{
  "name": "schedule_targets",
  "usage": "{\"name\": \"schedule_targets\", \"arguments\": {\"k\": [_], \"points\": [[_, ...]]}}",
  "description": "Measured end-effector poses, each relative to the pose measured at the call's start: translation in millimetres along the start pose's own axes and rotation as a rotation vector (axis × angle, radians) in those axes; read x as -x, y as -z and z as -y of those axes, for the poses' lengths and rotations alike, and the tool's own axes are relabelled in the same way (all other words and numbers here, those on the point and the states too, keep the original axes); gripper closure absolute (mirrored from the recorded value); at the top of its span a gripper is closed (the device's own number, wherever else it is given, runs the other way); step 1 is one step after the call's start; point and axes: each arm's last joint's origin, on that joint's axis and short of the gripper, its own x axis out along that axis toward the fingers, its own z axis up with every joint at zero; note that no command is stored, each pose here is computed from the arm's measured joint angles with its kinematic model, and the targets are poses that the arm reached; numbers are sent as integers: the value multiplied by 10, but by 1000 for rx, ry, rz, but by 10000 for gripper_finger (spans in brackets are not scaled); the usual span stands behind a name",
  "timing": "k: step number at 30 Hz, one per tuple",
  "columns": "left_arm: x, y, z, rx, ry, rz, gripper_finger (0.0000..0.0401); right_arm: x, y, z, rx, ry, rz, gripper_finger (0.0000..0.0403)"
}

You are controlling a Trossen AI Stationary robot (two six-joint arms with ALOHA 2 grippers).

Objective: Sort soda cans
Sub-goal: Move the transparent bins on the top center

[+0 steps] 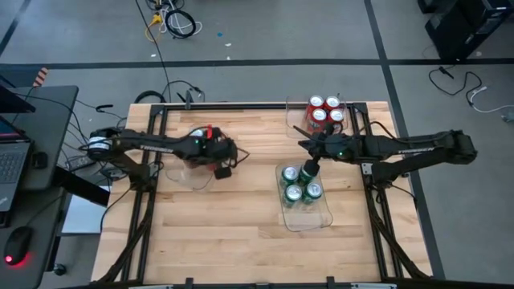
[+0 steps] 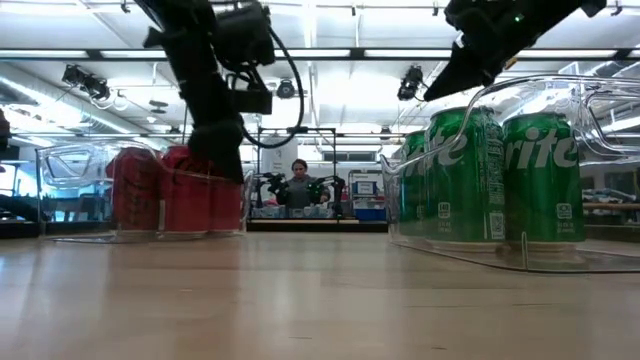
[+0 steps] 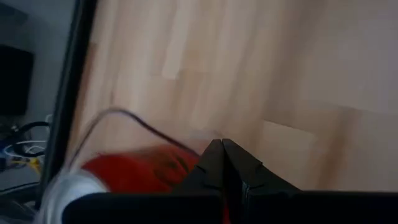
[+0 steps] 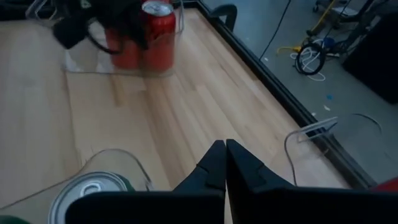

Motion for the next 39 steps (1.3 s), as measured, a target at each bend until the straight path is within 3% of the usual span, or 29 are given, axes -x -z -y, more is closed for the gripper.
{"name": "schedule_targets", "arguments": {"k": [6,13,19,25,28,32,39], "points": [[-178,-11,-294,6,-93,-15,401,-19,39,-7,25,3,-36,403],[-244,5,-459,39,-81,-22,401,320,-32,32,87,-12,-208,403],[-99,-150,-198,-7,50,100,401,515,270,-45,69,-131,-534,403],[155,-302,216,-88,227,261,401,591,640,-138,49,-116,-745,403],[274,-330,470,-137,350,349,401,527,788,-238,17,-181,-747,403],[374,-267,783,-184,432,441,401,371,995,-383,-45,-315,-685,403],[429,-130,1009,-150,447,443,401,209,1199,-445,-122,-337,-572,403]]}}
